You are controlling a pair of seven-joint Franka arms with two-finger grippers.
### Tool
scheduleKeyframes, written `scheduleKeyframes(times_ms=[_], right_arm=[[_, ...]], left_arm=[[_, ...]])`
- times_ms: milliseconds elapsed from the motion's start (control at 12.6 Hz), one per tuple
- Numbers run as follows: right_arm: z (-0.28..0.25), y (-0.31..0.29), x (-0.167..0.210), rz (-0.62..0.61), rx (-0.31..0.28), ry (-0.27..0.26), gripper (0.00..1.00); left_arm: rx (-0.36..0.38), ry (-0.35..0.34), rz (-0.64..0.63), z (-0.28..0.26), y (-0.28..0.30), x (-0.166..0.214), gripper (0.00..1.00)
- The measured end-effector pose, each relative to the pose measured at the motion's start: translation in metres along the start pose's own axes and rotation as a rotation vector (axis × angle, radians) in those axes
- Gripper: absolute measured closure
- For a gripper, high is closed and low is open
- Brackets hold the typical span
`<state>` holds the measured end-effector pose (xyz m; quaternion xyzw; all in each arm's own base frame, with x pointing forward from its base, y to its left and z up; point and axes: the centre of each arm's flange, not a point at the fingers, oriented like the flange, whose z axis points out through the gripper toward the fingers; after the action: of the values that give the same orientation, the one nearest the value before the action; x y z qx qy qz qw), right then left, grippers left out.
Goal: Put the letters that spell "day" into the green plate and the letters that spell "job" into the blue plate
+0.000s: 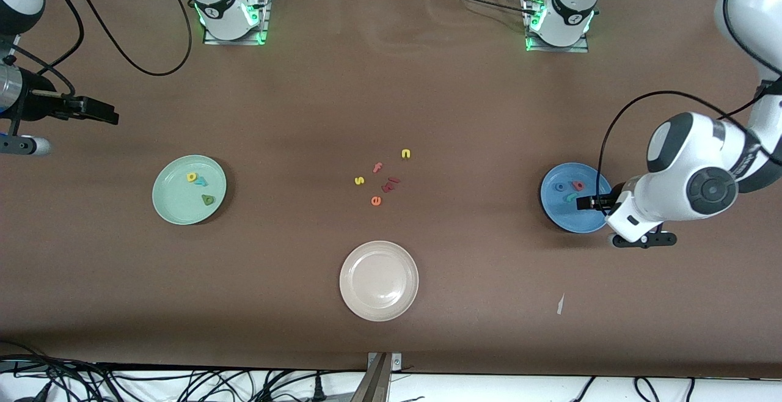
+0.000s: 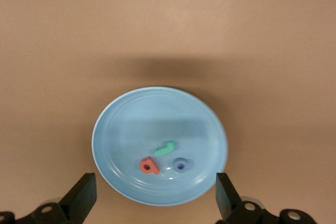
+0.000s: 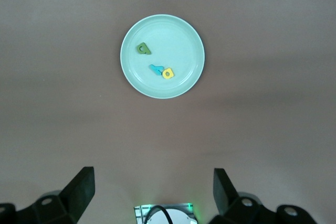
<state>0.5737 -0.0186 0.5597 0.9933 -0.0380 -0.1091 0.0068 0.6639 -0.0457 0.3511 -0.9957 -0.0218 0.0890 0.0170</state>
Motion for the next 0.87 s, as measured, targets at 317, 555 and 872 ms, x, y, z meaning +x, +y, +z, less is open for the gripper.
scheduleKeyframes(times_ms=[317,555,872], right_arm=[[-0.003,-0.014,-0.003,-0.022,-0.004,-0.006,0.0],[-0.003,-0.018,-0.003,-0.029,-0.008,-0.002,0.0],[-0.008,-0.014,0.002,-0.022,-0.008,0.052,0.0]], left_arm=[[-0.002,0.033,0.082,-0.09,0.044,-0.026,0.0],[0.017,0.119,0.086,-0.157,0.061,-0.053,0.0],[-0.06,0.157,-0.055,-0.219,0.033,-0.086,0.0]])
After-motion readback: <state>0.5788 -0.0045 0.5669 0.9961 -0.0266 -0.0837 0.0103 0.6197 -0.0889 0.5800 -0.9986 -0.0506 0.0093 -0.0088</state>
